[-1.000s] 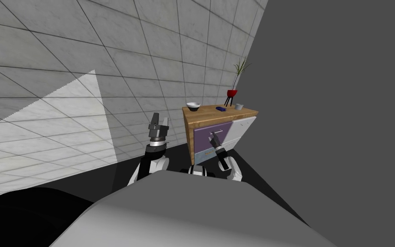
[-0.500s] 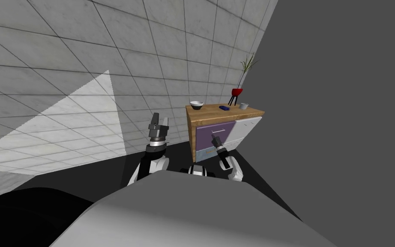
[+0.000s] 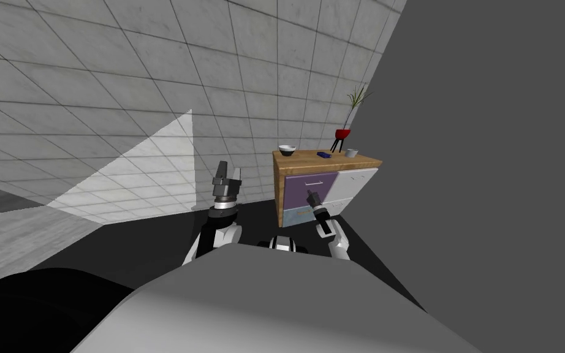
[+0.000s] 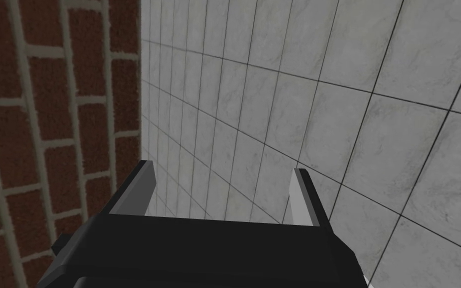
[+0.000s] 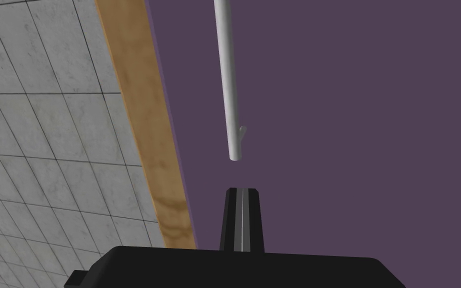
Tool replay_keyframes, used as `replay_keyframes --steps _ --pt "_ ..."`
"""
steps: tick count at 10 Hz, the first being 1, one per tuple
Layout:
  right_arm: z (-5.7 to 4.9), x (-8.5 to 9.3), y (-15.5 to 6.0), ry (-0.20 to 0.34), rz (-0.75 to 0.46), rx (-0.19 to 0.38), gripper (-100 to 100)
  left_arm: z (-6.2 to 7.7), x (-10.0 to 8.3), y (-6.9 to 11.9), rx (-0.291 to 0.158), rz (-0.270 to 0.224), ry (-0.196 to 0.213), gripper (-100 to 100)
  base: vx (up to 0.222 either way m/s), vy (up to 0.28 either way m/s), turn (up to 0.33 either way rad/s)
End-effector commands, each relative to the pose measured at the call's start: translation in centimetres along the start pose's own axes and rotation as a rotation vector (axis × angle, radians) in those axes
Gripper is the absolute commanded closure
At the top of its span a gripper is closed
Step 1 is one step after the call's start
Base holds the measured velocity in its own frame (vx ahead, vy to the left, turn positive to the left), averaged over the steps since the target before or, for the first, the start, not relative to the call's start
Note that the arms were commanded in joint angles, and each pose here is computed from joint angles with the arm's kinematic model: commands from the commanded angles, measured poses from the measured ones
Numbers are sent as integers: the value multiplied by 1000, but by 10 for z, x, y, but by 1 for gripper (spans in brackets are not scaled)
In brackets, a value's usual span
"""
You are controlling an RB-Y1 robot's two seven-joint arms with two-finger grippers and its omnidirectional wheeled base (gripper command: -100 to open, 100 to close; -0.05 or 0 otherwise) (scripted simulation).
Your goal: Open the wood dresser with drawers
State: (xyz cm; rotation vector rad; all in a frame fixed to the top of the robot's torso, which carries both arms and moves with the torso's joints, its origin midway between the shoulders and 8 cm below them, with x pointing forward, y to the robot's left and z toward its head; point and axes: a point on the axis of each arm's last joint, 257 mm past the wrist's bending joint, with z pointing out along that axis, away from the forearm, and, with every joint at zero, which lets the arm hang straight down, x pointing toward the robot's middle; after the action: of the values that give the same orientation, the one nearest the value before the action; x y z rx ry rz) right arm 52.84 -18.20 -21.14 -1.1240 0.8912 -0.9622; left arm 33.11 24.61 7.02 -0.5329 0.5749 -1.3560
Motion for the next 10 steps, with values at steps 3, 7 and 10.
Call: replay_keyframes --steps 3,7,10 --pt "9 48 -1 77 -12 4 100 0 0 0 0 0 0 0 -135 -17 152" --pt "23 113 -18 182 -51 20 100 0 0 0 0 0 0 0 -167 -3 240" --pt "26 137 -23 232 -31 30 100 0 0 0 0 0 0 0 -144 14 161"
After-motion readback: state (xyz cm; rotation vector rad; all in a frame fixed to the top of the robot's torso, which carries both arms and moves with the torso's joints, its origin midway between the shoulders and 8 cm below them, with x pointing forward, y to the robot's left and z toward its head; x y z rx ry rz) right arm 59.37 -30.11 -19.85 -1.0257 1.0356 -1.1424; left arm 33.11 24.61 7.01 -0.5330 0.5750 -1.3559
